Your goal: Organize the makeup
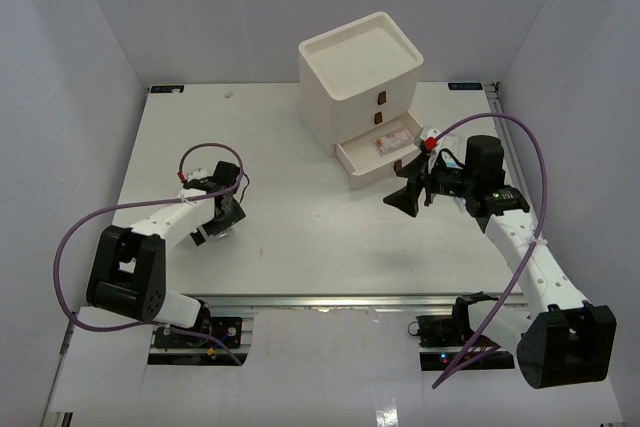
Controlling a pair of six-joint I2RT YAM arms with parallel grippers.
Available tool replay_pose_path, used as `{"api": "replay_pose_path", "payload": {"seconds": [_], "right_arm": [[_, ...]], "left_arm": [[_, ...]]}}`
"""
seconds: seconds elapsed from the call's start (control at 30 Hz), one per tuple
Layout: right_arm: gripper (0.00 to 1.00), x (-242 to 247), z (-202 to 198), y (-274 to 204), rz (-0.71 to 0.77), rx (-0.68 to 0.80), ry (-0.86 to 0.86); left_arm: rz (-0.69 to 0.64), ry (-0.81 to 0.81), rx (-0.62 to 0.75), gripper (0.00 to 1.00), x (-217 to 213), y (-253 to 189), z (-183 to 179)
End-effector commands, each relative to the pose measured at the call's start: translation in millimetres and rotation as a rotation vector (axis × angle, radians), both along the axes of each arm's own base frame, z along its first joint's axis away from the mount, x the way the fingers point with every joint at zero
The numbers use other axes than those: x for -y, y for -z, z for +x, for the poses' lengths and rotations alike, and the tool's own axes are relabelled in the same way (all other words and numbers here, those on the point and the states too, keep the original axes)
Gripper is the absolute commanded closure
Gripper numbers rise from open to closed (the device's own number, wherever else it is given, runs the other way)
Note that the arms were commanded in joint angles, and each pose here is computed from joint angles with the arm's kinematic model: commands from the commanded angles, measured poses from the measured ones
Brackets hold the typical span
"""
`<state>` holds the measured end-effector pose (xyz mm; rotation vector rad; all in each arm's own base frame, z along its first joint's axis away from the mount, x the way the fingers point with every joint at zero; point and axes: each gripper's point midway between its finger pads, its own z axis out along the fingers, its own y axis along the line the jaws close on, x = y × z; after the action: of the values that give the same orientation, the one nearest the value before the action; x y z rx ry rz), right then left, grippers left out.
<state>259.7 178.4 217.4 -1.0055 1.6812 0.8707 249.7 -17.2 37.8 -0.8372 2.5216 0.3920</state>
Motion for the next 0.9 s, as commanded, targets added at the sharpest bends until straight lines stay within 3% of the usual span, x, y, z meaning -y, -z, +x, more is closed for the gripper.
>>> {"api": "replay_pose_path", "payload": {"seconds": [0.0, 0.37, 0.87], "right_arm": [[0.10, -4, -3, -11, 0.029, 0.028, -0.025], [0.10, -4, -3, -8, 0.027, 0.023, -0.030], [0.10, -4, -3, -5, 0.026, 0.012, -0.029]], "left_arm": [[-0.008, 0.026, 0.056, 0.02, 0, -2, 22], [-0.070, 0.099, 0.062, 0.02, 12, -1, 33], [-0.070, 0.009, 0.056, 0.02, -7, 1, 29]]}}
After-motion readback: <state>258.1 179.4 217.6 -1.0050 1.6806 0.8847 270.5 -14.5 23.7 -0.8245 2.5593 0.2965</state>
